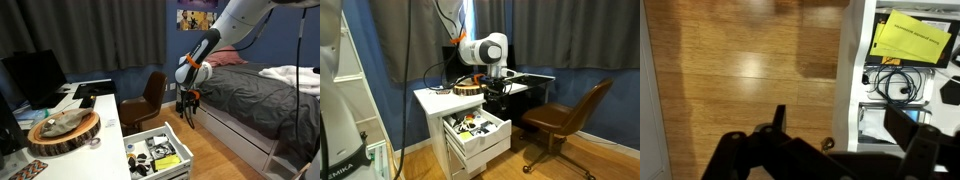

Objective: Close the top opened drawer of the cabinet

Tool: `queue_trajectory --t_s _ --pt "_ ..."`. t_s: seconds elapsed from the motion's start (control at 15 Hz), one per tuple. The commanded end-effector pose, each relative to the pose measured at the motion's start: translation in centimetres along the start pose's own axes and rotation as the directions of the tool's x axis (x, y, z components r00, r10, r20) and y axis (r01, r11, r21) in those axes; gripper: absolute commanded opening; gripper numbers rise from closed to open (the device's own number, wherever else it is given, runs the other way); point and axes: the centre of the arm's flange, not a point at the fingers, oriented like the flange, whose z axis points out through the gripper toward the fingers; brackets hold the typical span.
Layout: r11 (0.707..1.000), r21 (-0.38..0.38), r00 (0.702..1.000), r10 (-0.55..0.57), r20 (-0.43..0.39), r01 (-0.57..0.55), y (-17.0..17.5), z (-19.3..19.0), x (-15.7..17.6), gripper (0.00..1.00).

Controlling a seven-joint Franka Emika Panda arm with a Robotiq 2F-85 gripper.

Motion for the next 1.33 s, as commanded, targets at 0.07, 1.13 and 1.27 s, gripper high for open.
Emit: queue_trajectory --t_s 0.07,1.13,1.27 --pt "1.0 0.013 1.0 -0.004 0.023 0.004 -0.2 3.1 3.4 1.0" --pt "1.0 -0.016 0.997 -0.01 0.072 0.011 0.0 15.0 10.8 0.62" --pt "1.0 -0.011 0.998 -0.014 0.064 0.015 0.0 15.3 11.2 0.47"
